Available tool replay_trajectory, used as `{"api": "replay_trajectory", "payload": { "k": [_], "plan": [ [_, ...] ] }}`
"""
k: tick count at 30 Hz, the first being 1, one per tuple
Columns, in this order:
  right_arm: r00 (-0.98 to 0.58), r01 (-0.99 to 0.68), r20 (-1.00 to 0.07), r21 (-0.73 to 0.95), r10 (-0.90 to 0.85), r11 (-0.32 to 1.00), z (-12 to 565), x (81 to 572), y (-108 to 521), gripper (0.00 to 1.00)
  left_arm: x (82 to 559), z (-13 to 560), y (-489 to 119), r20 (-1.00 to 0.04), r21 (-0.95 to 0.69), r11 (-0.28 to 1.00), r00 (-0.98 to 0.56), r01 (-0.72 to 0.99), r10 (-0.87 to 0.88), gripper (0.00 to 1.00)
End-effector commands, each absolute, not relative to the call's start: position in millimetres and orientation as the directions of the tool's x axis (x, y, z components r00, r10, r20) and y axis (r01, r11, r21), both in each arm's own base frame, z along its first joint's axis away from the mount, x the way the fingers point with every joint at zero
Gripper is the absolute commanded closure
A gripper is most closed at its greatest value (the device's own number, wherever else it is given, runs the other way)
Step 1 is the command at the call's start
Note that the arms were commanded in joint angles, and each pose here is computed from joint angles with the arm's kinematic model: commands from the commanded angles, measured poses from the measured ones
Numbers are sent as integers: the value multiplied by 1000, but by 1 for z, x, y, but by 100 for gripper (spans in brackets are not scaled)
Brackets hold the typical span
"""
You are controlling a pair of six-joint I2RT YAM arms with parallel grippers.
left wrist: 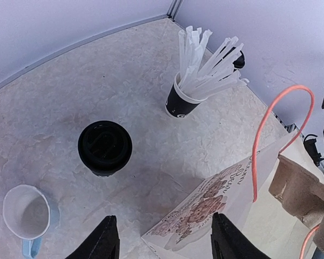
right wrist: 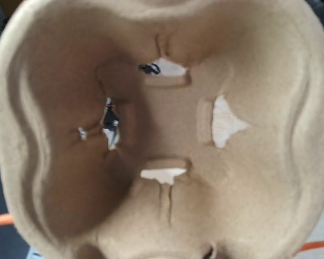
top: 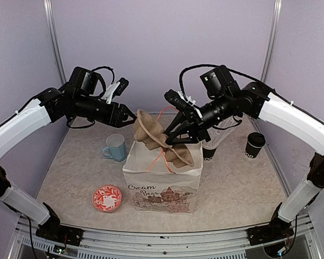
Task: Pack the takeout coffee
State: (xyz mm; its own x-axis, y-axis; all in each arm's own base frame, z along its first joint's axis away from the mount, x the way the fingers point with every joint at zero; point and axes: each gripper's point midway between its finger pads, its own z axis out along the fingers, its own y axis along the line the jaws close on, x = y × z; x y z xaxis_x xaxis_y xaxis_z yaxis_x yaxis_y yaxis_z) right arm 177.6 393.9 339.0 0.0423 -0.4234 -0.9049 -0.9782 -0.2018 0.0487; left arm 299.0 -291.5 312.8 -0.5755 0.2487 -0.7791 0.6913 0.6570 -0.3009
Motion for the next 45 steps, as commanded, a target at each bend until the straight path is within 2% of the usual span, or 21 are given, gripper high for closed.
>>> {"api": "replay_trajectory", "payload": {
  "k": [1,4,8,13,16,33,38,45],
  "plan": [
    [89,-961,-928,15,-362,-275,373,159,391,74,298,324,-288,-808,-293,655,-547,696,220,44],
    [99,-965,-931,-4,-353,-262,383,161,392,74,282,336,-286,-860,-265,608,-469,748,203,45],
    [80,-968,-928,15,-364,-250,380,163,393,74,233,379,-273,-954,-204,482,-284,852,99,45],
    [57,-971,-924,37,-379,-237,372,166,395,74,165,391,-283,-988,-125,266,-145,956,59,44],
    [55,-971,-924,38,-378,-234,373,167,395,74,150,385,-293,-993,-87,253,-104,964,53,43],
    [61,-980,-919,19,-389,-200,372,173,395,75,148,338,-363,-996,3,168,-12,986,89,40],
    [39,-981,-917,41,-397,-191,366,178,395,75,135,336,-373,-997,-25,107,-33,994,74,43],
    [1,-982,-907,78,-421,-170,350,186,392,75,113,348,-366,-996,-87,48,-88,995,16,54]
  ]
}}
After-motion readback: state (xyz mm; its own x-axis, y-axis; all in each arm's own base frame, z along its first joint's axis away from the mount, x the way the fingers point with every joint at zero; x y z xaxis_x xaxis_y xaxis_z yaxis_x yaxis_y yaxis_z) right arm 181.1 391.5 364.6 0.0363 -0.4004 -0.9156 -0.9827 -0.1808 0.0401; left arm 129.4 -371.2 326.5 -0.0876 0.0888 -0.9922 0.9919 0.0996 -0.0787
